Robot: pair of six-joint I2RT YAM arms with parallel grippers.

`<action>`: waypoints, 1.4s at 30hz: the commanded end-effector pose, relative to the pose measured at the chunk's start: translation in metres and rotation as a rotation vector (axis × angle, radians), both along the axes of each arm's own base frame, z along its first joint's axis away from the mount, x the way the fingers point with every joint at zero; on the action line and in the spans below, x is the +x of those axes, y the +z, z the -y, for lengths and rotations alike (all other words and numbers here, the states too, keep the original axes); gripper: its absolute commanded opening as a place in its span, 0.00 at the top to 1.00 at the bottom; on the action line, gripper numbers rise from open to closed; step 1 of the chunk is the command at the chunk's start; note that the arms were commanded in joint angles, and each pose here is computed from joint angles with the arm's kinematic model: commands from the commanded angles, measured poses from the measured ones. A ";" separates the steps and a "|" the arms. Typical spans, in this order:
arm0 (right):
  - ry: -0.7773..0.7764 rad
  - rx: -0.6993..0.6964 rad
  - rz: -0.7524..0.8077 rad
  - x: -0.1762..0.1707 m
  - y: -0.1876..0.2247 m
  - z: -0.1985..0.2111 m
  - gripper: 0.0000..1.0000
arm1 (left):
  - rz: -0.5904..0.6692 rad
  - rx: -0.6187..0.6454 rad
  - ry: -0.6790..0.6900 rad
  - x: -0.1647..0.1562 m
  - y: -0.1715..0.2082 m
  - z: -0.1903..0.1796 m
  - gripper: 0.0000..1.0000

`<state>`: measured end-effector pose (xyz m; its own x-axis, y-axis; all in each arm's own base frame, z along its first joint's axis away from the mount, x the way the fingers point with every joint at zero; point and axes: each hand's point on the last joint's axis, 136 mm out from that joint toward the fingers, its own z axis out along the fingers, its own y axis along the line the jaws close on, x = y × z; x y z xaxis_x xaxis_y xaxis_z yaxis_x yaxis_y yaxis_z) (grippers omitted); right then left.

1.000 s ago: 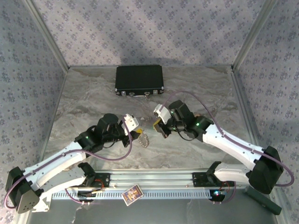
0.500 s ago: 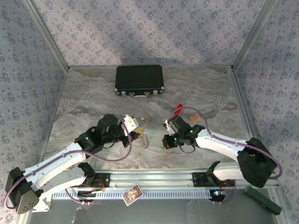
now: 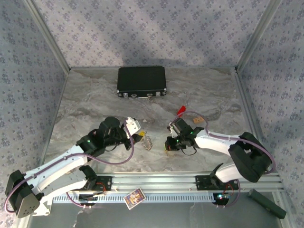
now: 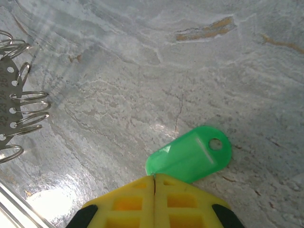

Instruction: Put the keys on the keyring

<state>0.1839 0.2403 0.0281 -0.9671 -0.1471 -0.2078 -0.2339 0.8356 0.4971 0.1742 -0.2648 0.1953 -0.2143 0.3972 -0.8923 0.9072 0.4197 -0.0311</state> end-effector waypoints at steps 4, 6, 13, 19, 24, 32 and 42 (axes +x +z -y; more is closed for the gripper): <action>0.010 -0.008 -0.045 -0.007 -0.006 0.002 0.87 | 0.050 -0.047 -0.034 -0.003 0.015 0.005 1.00; 0.017 -0.008 -0.050 -0.008 -0.006 0.002 0.83 | 0.050 -0.049 -0.033 -0.003 0.015 0.005 1.00; 0.032 -0.022 -0.057 -0.011 -0.006 0.005 0.82 | 0.049 -0.046 -0.031 -0.003 0.014 0.004 1.00; 0.033 -0.039 -0.052 -0.010 -0.006 0.006 0.85 | 0.051 -0.048 -0.032 -0.003 0.015 0.005 1.00; 0.040 -0.045 -0.053 -0.010 -0.006 0.006 0.96 | 0.050 -0.046 -0.031 -0.003 0.015 0.004 1.00; 0.055 -0.088 -0.021 -0.006 0.000 0.005 1.00 | 0.051 -0.044 -0.026 -0.002 0.014 0.004 1.00; 0.206 -0.058 0.285 0.006 0.058 -0.015 1.00 | 0.046 -0.048 -0.029 -0.003 0.015 0.004 1.00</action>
<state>0.1751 0.2500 0.0524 -0.9044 -0.3002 -0.3032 -0.4101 0.8079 0.4232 0.1743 -0.2648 0.1948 -0.2106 0.3986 -0.8926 0.9080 0.4181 -0.0276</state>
